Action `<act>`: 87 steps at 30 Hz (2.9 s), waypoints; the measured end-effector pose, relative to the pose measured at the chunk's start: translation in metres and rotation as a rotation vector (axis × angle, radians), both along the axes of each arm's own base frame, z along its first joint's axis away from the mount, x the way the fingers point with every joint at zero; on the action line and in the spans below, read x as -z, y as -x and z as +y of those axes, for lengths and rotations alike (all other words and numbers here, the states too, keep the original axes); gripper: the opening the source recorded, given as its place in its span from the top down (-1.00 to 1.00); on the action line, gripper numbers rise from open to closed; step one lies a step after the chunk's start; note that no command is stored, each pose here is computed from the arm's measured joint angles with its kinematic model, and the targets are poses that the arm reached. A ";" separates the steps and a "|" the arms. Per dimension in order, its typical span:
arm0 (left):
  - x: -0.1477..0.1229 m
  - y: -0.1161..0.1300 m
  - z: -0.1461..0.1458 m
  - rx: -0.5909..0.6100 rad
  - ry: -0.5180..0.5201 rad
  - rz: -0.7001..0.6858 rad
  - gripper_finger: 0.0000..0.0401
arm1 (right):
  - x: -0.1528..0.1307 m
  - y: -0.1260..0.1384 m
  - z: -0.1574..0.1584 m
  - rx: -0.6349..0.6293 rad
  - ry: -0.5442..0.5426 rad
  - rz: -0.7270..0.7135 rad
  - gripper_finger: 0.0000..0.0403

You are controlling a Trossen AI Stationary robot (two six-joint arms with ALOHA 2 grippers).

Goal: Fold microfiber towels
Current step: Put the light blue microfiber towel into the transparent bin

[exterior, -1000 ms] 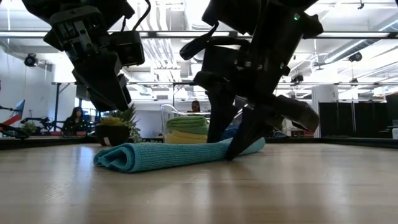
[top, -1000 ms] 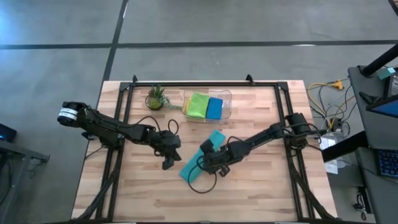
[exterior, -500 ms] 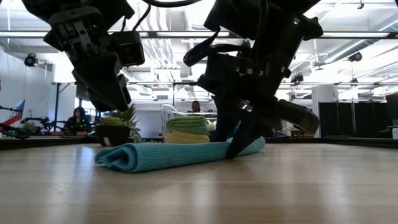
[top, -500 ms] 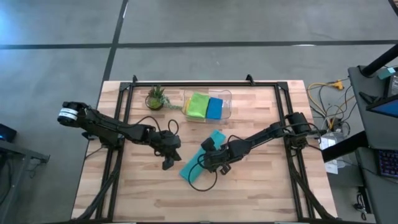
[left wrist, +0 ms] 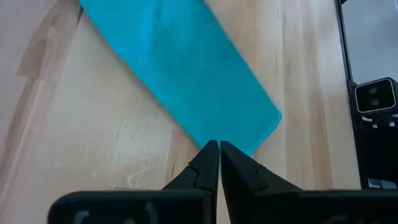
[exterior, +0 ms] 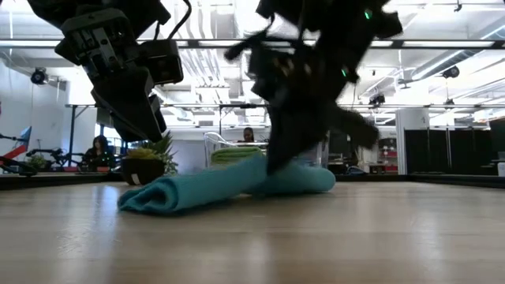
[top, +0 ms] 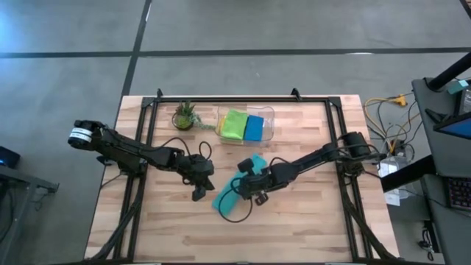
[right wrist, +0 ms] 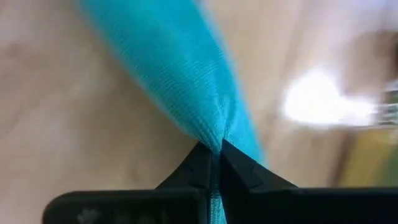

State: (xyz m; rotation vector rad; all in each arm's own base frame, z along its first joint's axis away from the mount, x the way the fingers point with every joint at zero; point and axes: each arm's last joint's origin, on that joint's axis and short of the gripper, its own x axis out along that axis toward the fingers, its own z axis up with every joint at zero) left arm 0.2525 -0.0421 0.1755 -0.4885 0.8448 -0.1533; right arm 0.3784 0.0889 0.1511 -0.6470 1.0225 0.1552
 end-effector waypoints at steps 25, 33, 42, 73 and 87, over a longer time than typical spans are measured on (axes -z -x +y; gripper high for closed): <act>-0.101 0.052 0.011 -0.062 -0.061 -0.549 1.00 | -0.122 0.005 0.001 0.223 -0.221 -0.291 0.96; -0.134 0.080 0.017 -0.072 -0.204 -0.812 0.78 | -0.148 -0.002 0.009 0.178 -0.110 -0.443 0.96; -0.133 0.074 0.015 -0.048 -0.191 -0.822 0.07 | -0.174 -0.012 0.011 0.134 -0.073 -0.617 0.96; -0.148 0.051 0.025 -0.060 -0.180 -0.927 -0.27 | -0.219 -0.015 0.018 0.050 -0.103 -0.773 0.96; -0.163 0.068 0.030 -0.053 -0.169 -1.034 -0.27 | -0.262 -0.012 0.018 0.014 -0.112 -0.899 0.96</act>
